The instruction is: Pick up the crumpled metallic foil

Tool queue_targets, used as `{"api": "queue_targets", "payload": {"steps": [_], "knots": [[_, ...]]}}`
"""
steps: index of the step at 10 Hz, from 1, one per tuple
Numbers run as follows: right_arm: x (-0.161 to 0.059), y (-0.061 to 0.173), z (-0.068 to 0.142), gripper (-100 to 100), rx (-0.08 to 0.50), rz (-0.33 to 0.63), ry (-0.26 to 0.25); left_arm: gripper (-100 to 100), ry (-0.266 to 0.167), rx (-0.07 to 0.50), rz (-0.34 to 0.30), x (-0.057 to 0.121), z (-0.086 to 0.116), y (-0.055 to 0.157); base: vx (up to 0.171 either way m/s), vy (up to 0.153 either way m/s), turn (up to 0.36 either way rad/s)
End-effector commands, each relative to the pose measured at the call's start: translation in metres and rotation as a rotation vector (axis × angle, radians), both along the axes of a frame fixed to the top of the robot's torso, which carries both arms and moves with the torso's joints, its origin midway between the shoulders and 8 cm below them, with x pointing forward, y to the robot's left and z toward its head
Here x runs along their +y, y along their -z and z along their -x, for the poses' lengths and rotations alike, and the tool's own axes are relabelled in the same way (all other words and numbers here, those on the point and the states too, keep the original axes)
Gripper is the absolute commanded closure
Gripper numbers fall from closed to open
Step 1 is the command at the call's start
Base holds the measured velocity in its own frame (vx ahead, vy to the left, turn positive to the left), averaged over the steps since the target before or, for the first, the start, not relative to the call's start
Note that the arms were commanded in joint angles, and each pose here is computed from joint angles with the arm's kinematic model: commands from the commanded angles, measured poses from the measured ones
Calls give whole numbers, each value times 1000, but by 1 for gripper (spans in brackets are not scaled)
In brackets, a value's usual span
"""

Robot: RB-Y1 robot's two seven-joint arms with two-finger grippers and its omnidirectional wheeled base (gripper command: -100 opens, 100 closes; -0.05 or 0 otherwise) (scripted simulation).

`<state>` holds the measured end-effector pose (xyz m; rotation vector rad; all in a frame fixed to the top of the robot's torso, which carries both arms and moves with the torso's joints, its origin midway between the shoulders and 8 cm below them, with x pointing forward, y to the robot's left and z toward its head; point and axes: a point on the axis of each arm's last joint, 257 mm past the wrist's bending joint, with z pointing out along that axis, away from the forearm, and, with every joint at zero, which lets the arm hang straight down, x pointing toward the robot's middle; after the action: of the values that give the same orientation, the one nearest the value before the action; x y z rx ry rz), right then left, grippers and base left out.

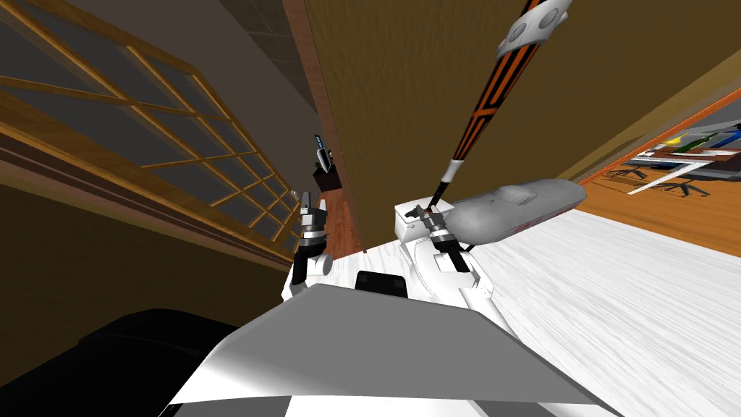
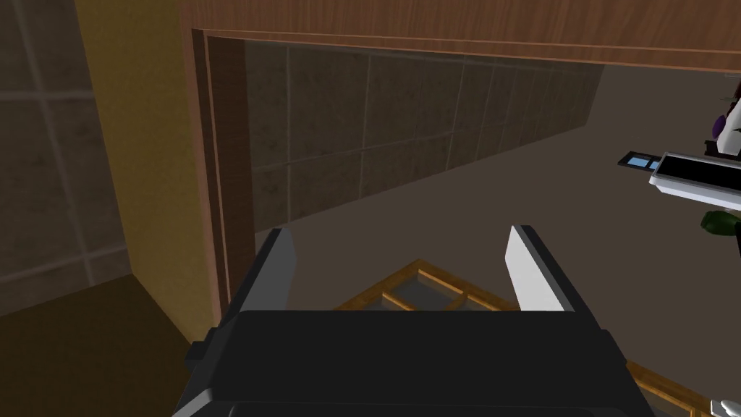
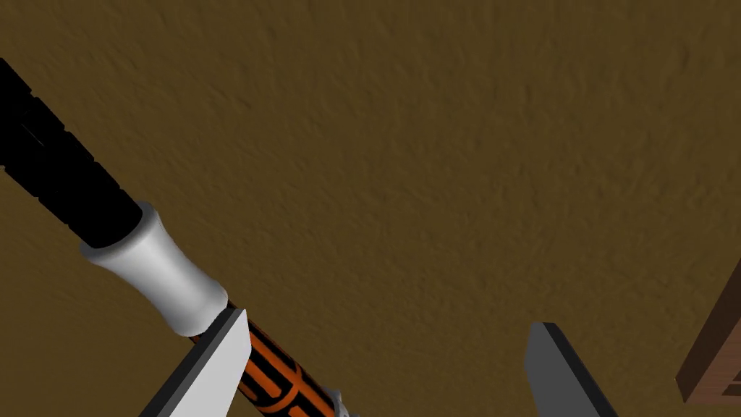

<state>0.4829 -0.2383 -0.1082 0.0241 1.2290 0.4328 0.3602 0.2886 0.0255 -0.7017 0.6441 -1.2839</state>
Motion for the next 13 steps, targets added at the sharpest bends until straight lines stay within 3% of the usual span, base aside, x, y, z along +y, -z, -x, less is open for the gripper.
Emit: {"api": "queue_targets", "payload": {"steps": [1,13], "knots": [[3,5,-4,-100,3,55,15,0,0,0,0,0,0,0,-35,-26,99],[8,64,-38,-100,47,503,84,0,0,0,0,0,0,0,-18,-29,79]]}}
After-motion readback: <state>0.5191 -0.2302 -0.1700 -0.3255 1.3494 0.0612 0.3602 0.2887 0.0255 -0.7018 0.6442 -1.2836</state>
